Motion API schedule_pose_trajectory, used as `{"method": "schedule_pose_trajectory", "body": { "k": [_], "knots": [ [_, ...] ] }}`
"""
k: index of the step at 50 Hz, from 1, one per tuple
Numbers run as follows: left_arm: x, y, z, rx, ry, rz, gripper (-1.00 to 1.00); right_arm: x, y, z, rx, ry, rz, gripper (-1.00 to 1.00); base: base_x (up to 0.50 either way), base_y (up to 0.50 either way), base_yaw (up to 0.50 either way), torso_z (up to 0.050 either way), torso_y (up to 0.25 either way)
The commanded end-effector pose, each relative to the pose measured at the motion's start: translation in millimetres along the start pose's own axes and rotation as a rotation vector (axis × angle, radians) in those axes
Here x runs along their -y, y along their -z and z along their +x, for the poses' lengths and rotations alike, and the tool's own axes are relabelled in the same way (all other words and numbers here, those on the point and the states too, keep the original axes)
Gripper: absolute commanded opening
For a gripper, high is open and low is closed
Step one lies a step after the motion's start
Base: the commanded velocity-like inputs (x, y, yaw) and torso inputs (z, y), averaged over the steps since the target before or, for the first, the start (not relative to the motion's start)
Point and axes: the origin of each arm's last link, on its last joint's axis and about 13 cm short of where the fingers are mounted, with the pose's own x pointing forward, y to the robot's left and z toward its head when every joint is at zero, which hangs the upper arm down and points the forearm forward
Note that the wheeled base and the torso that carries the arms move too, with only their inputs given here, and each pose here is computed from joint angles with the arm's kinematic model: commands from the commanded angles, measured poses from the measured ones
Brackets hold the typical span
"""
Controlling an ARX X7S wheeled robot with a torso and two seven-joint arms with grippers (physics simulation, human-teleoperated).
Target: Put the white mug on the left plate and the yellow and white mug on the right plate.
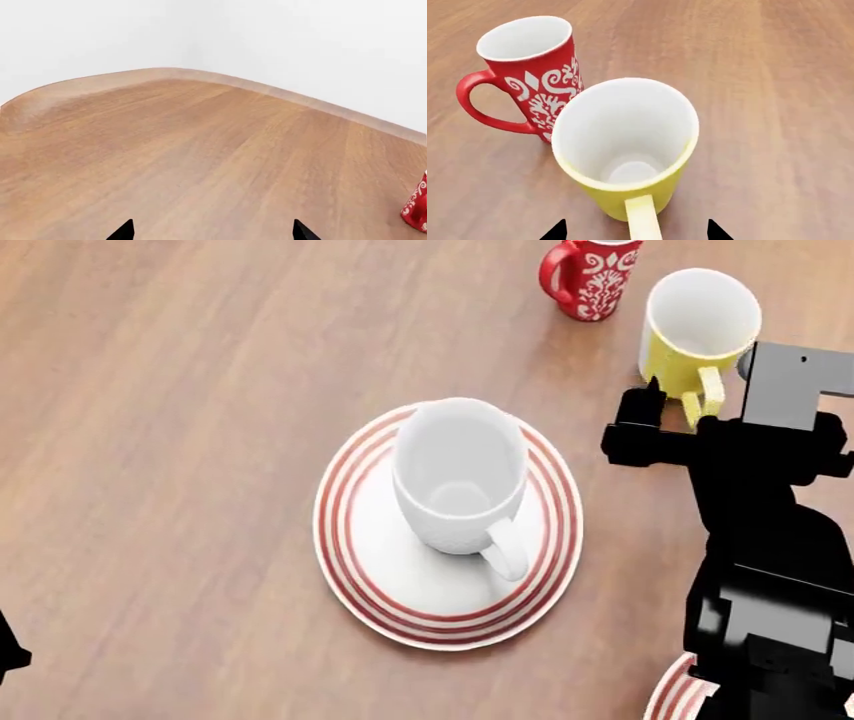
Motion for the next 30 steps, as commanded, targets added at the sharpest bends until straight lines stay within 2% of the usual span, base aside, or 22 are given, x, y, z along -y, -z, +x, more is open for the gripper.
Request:
{"method": "schedule_pose_trajectory", "body": {
  "k": [1,3,14,15,27,30],
  "knots": [
    [-0.8,-0.7,-0.6,0.005,0.005,-0.001,1.0,0.7,1.1,-0.3,0.002,0.005,-0.001,1.0,0.0,0.0,0.0,0.013,-0.25],
    [-0.4,-0.8,-0.8,-0.012,0.018,-0.02,1.0,0.4,1.1,-0.3,0.003,0.006,0.0,1.0,0.0,0.0,0.0,0.013,-0.217],
    [-0.6,0.3,0.1,-0.017,0.006,-0.021,1.0,-1.3,0.2,0.4,0.016,-0.008,0.001,1.0,0.0,0.0,0.0,0.0,0.0],
    [-0.6,0.2,0.1,-0.017,0.007,-0.022,1.0,-1.2,0.2,0.4,0.019,-0.006,-0.002,-1.0,0.0,0.0,0.0,0.0,0.0],
    [-0.2,0.3,-0.1,-0.016,0.01,-0.021,1.0,0.8,1.4,-0.2,0.031,-0.004,-0.013,-1.0,0.0,0.0,0.0,0.0,0.0],
    [-0.3,0.5,0.1,-0.017,0.009,-0.022,1.0,1.9,0.6,-0.1,0.069,-0.008,-0.001,-1.0,0.0,0.0,0.0,0.0,0.0]
  ]
}}
